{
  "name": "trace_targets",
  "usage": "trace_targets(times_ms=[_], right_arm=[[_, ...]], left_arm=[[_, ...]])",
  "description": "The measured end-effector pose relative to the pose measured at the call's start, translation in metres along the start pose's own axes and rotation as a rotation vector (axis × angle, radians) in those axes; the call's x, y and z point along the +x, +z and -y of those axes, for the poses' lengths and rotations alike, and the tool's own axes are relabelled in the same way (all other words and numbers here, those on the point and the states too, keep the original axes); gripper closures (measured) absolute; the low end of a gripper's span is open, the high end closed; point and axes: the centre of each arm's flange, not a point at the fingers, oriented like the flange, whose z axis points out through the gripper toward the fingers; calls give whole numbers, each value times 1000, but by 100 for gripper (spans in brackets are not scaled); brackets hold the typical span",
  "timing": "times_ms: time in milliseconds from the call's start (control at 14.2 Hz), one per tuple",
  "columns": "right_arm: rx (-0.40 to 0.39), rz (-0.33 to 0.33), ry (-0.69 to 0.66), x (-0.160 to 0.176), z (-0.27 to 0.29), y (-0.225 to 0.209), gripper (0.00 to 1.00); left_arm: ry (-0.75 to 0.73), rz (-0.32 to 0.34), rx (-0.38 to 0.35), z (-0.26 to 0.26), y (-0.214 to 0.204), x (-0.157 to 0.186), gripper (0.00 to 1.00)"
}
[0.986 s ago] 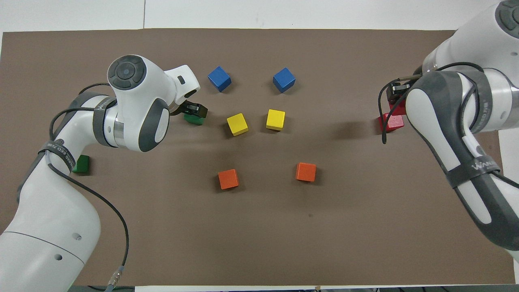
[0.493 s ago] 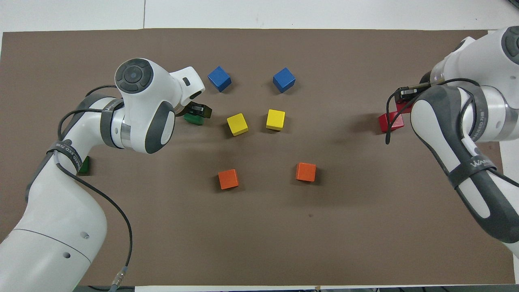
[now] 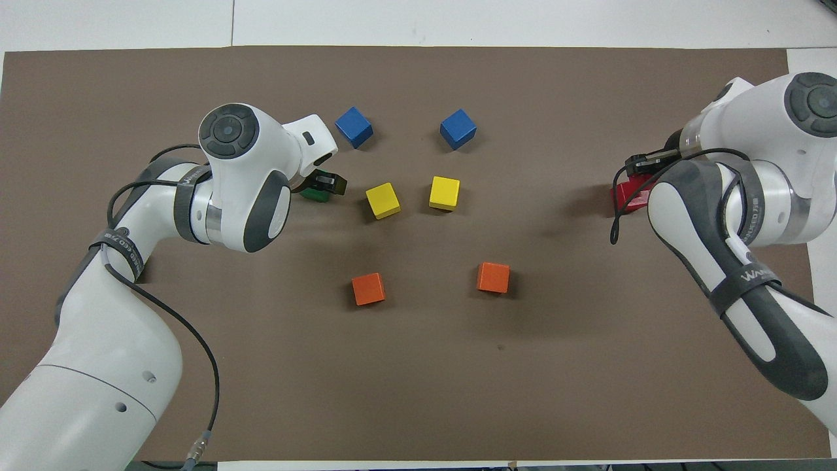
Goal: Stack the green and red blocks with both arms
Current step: 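Stack red on red with the right gripper while the left gripper carries green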
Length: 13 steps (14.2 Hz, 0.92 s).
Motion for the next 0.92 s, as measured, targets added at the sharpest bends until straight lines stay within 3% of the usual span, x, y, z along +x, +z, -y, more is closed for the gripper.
trace_targets(times_ms=[70, 141, 493, 704, 915], right_arm=[[0, 0, 0, -1, 0, 2, 45], [0, 0, -3, -2, 0, 4, 45], [-1, -9, -25, -7, 1, 13, 45], [1, -2, -25, -13, 2, 16, 45], [1, 0, -25, -17, 2, 18, 45]], left_arm=[[2, 12, 1, -1, 1, -1, 42], [4, 21, 2, -1, 1, -2, 45], [-26, 62, 6, 4, -22, 4, 45], [-104, 75, 5, 49, -87, -3, 45], [-192, 99, -6, 108, -158, -40, 45]])
